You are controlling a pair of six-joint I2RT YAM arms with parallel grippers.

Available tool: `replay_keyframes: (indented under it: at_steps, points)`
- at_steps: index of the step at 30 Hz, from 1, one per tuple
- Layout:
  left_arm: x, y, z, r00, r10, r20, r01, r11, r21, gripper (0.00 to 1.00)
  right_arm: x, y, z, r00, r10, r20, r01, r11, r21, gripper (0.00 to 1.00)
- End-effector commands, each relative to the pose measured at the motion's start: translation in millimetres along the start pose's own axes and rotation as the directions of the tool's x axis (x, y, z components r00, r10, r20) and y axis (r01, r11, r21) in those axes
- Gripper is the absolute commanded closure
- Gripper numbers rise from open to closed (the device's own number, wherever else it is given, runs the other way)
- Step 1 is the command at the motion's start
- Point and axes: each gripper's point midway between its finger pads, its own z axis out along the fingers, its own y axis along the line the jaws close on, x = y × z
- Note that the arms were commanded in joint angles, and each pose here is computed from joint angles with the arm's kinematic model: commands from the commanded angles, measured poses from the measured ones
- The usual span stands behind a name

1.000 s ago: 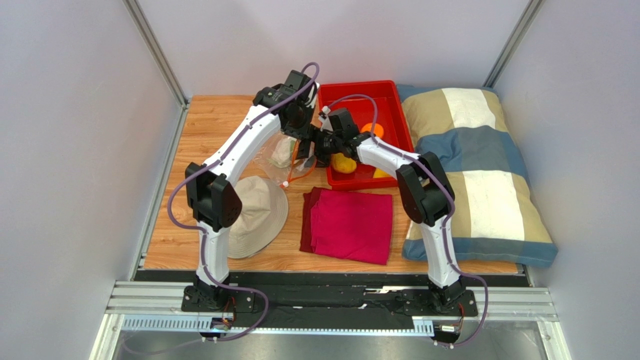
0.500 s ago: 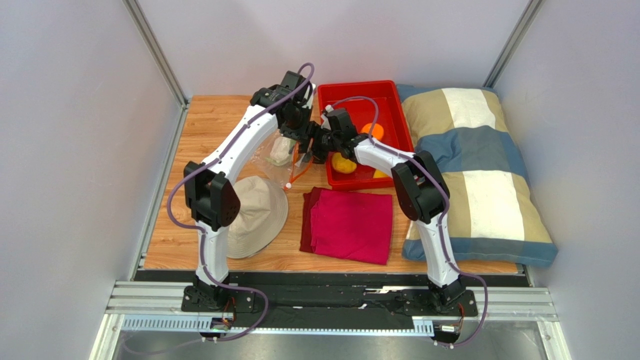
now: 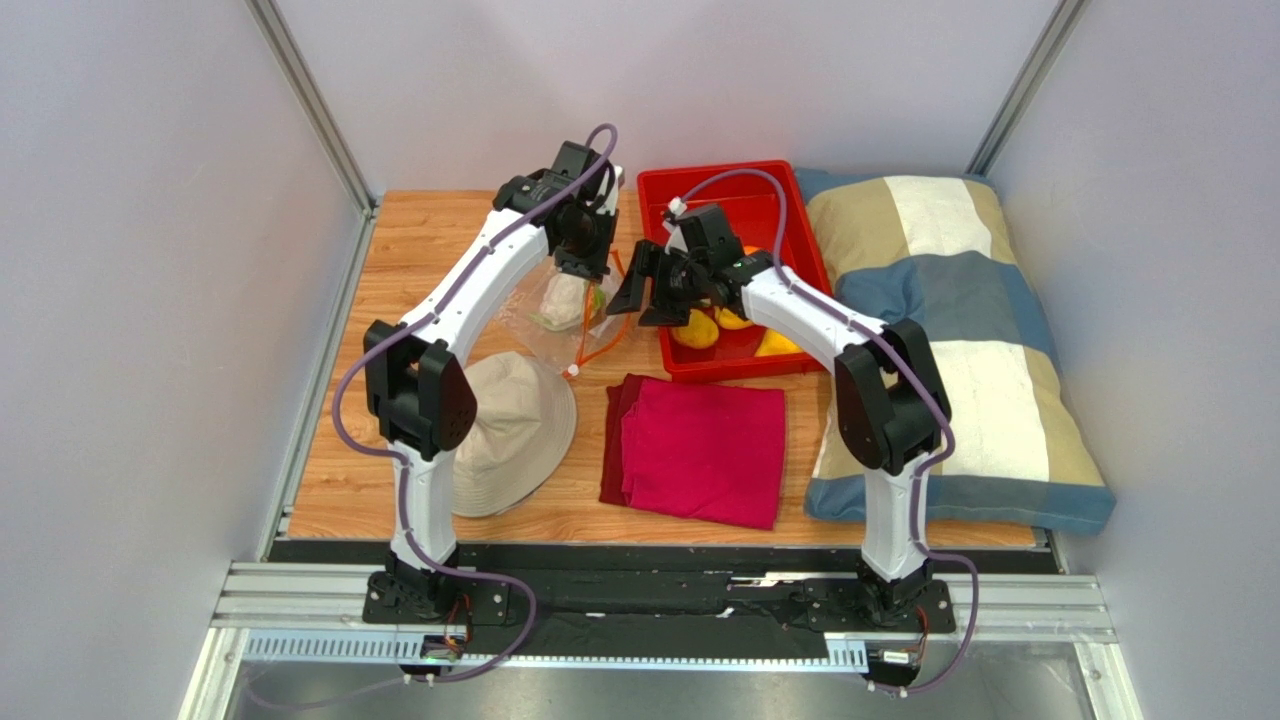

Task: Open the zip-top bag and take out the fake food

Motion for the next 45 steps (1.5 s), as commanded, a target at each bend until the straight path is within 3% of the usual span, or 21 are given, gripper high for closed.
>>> replay_keyframes:
  at_steps: [1, 5, 7, 10, 19, 22, 25, 30, 32, 34, 37, 40, 45]
  points:
    - [-20.6, -3.7, -24.7, 0.996, -0.027, 0.087, 0.024, 0.999, 0.041, 1.00, -4.7, 21.0, -28.6, 0.997, -0.072, 0.029, 0.073, 0.997, -0.031, 0.38]
    - [-22.8, -14.2, -26.6, 0.995, -0.019, 0.100, 0.009, 0.995, 0.101, 1.00, -5.3, 38.3, -13.2, 0.998, -0.058, -0.029, 0.053, 0.989, -0.140, 0.51]
    - [-23.1, -17.6, -28.4, 0.995, -0.014, 0.102, 0.001, 0.993, 0.121, 1.00, -3.2, 32.9, 3.5, 0.998, -0.033, -0.060, 0.024, 0.988, -0.150, 0.52]
    - [-24.6, -21.2, -32.1, 0.993, -0.001, 0.118, -0.016, 0.989, 0.144, 1.00, -12.5, 38.8, 13.5, 0.998, -0.035, -0.045, 0.026, 0.982, -0.185, 0.50]
    - [-23.7, -25.2, -34.3, 0.992, -0.015, 0.123, -0.006, 0.985, 0.171, 1.00, -31.8, 28.4, 61.2, 1.000, -0.011, -0.005, 0.009, 0.975, -0.221, 0.24]
    - [-24.9, -26.3, -37.6, 0.991, -0.002, 0.132, -0.022, 0.984, 0.177, 1.00, -34.3, 30.1, 64.2, 1.000, -0.025, 0.004, 0.025, 0.969, -0.245, 0.24]
    - [-24.6, -30.9, -41.1, 0.991, 0.016, 0.134, -0.045, 0.975, 0.216, 1.00, -35.4, 32.7, 61.8, 0.998, -0.063, 0.019, 0.065, 0.964, -0.259, 0.32]
    - [-24.1, -46.3, -41.6, 0.989, 0.026, 0.143, -0.069, 0.950, 0.304, 1.00, -37.6, 30.6, 73.9, 0.998, -0.068, 0.017, 0.070, 0.958, -0.280, 0.30]
    - [-24.6, -44.1, -43.5, 0.989, 0.019, 0.149, -0.063, 0.955, 0.291, 0.87, -37.9, 26.7, 81.5, 0.997, -0.074, 0.017, 0.075, 0.958, -0.276, 0.29]
    - [-31.5, -37.5, -51.2, 0.981, 0.007, 0.195, -0.061, 0.960, 0.272, 0.75, -37.7, 20.0, 87.6, 0.997, -0.075, 0.016, 0.076, 0.961, -0.265, 0.26]
    - [-44.3, -13.0, -62.4, 0.966, -0.041, 0.254, -0.015, 0.977, 0.214, 0.69, -40.5, 19.8, 90.9, 0.996, -0.084, 0.025, 0.088, 0.959, -0.268, 0.24]
    - [-48.9, 31.7, -59.6, 0.956, -0.129, 0.263, 0.100, 0.988, 0.119, 0.72, -41.5, 18.9, 94.6, 0.996, -0.085, 0.027, 0.089, 0.956, -0.280, 0.20]
    - [-35.8, 88.8, -6.1, 0.957, -0.236, 0.170, 0.238, 0.971, 0.006, 0.82, -46.0, 24.2, 93.6, 0.996, -0.078, 0.044, 0.087, 0.946, -0.312, 0.17]
